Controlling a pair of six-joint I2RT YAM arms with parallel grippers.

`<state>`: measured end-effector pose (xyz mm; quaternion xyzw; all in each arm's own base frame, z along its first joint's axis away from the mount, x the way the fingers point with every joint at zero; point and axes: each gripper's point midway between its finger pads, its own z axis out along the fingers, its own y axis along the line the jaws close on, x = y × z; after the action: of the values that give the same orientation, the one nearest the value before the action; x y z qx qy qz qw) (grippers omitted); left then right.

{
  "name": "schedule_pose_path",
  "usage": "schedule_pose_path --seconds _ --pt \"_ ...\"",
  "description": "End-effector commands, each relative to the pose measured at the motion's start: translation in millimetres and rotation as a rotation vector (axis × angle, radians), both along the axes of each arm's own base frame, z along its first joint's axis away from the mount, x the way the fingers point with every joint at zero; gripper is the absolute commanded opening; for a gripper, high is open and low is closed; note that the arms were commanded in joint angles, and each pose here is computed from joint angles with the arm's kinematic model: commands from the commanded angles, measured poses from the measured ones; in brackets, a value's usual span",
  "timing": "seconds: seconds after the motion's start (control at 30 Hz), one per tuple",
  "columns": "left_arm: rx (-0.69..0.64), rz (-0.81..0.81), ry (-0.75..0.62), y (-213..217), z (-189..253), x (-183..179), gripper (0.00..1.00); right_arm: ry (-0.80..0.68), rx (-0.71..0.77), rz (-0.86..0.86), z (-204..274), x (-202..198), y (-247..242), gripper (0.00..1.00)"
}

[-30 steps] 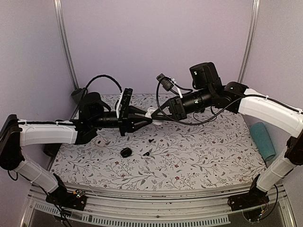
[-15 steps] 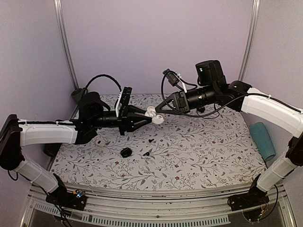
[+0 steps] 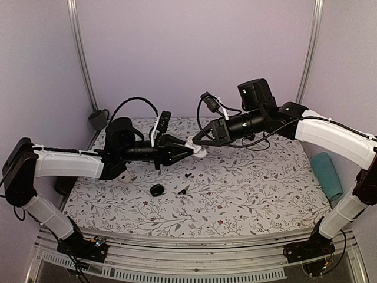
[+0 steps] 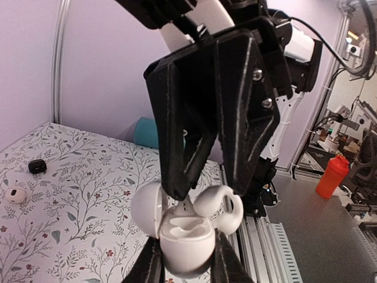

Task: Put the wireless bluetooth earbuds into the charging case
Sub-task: Pick up the left earbud from the left side groove of the charging case, then place the left earbud at the center of the board.

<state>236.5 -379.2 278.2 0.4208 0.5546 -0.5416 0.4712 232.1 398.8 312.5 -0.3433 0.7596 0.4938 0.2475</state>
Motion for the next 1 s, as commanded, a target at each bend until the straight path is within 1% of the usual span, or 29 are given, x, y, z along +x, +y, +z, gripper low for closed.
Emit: schedule_pose_path --seconds 0.0,0.1,0.23,0.33,0.43,0.53,0.63,0.67,0.73,0.8,0.97 --pt "0.001 0.057 0.079 -8 -13 24 0.0 -0.012 -0.054 -0.093 -19 20 0 0.29" --pt "0.006 0.075 0.147 -10 -36 37 0.0 0.014 -0.086 -0.154 -43 33 -3 0.29" --pt "0.035 0.122 0.188 -15 -66 55 0.0 0.047 -0.123 -0.226 -75 50 -9 0.3" --pt "0.037 0.155 0.227 -13 -91 71 0.0 0.086 -0.146 -0.305 -100 69 -25 0.29" --pt "0.025 0.155 0.253 -13 -107 77 0.0 0.117 -0.158 -0.369 -116 80 -38 0.3" --pt "0.024 0.16 0.263 -13 -118 81 0.0 0.158 -0.155 -0.406 -126 81 -43 0.35" --pt "0.018 0.164 0.252 -14 -116 83 0.0 0.2 -0.141 -0.419 -134 79 -43 0.37" --pt "0.016 0.163 0.248 -14 -116 83 0.0 0.21 -0.135 -0.42 -137 79 -42 0.37" --pt "0.037 0.164 0.265 -15 -130 84 0.0 0.233 -0.117 -0.419 -141 77 -40 0.36" --pt "0.039 0.16 0.262 -16 -130 82 0.0 0.25 -0.116 -0.418 -144 78 -38 0.36" --pt "0.057 0.164 0.254 -15 -133 82 0.0 0.265 -0.087 -0.415 -133 79 -33 0.33"
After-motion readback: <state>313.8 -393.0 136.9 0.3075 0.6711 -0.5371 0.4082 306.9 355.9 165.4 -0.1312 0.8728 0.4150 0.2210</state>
